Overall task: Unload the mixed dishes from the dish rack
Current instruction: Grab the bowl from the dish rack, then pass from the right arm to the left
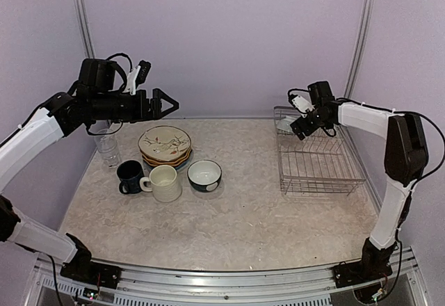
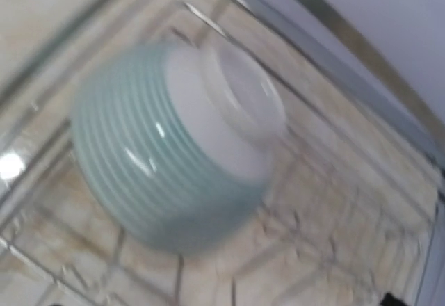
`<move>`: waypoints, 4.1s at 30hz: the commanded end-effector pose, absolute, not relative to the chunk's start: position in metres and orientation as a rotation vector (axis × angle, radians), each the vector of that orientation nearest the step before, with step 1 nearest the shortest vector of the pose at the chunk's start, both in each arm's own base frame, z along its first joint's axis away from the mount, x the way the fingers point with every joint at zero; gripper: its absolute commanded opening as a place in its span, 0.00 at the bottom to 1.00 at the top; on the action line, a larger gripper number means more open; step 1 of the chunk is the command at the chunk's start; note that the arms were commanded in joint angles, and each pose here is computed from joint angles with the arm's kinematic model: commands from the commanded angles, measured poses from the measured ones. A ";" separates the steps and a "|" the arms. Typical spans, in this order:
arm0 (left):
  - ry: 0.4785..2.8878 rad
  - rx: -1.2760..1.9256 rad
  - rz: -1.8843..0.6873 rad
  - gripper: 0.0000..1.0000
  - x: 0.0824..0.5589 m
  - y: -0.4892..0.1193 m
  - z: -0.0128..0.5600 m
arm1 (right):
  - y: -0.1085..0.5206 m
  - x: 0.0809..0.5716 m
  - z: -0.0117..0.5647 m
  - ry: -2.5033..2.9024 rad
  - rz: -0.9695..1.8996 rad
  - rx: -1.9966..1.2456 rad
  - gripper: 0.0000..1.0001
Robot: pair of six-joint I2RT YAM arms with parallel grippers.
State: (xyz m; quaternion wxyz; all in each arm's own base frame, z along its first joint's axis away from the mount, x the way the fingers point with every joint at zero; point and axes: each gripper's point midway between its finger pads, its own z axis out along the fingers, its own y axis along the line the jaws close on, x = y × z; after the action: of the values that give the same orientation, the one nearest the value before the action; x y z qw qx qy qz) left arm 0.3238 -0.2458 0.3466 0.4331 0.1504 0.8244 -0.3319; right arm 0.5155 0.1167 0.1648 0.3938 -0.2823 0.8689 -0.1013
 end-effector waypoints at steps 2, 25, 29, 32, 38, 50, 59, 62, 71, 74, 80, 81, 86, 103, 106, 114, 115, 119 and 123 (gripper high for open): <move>2.060 0.364 -0.816 0.99 0.328 -0.243 0.343 | 0.134 0.542 0.164 2.122 -0.238 -0.881 0.97; 2.086 0.351 -0.870 0.99 0.333 -0.246 0.336 | 0.144 0.565 0.111 2.219 -0.263 -1.205 0.97; 2.096 0.350 -0.868 0.99 0.334 -0.247 0.333 | 0.146 0.570 0.106 2.222 -0.259 -1.222 0.95; 2.106 0.349 -0.874 0.99 0.335 -0.248 0.329 | 0.144 0.575 0.106 2.222 -0.288 -1.214 0.93; 2.120 0.347 -0.879 0.99 0.337 -0.250 0.325 | 0.149 0.577 0.103 2.226 -0.245 -1.221 0.80; 2.126 0.351 -0.904 0.99 0.336 -0.253 0.324 | 0.161 0.573 0.122 2.207 -0.240 -1.182 0.47; 2.113 0.351 -0.907 0.99 0.334 -0.252 0.328 | 0.156 0.575 0.149 2.157 -0.524 -1.021 0.20; 2.119 0.345 -0.883 0.99 0.336 -0.249 0.327 | 0.149 0.572 0.166 2.111 -0.567 -0.936 0.12; 2.100 0.348 -0.896 0.99 0.333 -0.248 0.334 | 0.140 0.564 0.197 2.051 -0.538 -0.719 0.00; 2.100 0.349 -0.912 0.99 0.332 -0.249 0.334 | 0.140 0.561 0.207 2.043 -0.483 -0.608 0.00; 2.096 0.351 -0.918 0.99 0.331 -0.250 0.336 | 0.143 0.552 0.231 1.994 -0.304 -0.393 0.00; 2.096 0.352 -0.920 0.99 0.331 -0.250 0.336 | 0.143 0.551 0.235 1.989 -0.276 -0.355 0.00; 2.104 0.352 -0.929 0.99 0.332 -0.252 0.333 | 0.141 0.544 0.254 1.963 -0.106 -0.175 0.00; 2.124 0.363 -0.957 0.99 0.333 -0.256 0.329 | 0.146 0.460 0.300 1.825 0.609 0.069 0.00; 2.143 0.372 -0.958 0.99 0.335 -0.258 0.323 | 0.150 0.443 0.306 1.794 0.679 0.058 0.00; 2.238 0.439 -1.140 0.99 0.328 -0.284 0.308 | 0.189 0.409 0.323 1.742 0.963 -0.055 0.00; 2.244 0.444 -1.166 0.99 0.326 -0.287 0.306 | 0.194 0.405 0.328 1.724 0.990 -0.064 0.00; 2.279 0.468 -1.258 0.99 0.323 -0.298 0.300 | 0.226 0.386 0.340 1.680 1.106 -0.110 0.00; 2.329 0.484 -1.310 0.98 0.321 -0.308 0.288 | 0.269 0.372 0.340 1.649 1.273 -0.179 0.00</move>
State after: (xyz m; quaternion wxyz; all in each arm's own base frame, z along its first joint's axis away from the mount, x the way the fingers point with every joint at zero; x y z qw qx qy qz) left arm 0.3285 -0.2971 0.2882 0.2501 0.1660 0.8436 -0.4453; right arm 0.3925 0.2313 0.3019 0.4965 -0.0334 0.7460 0.4426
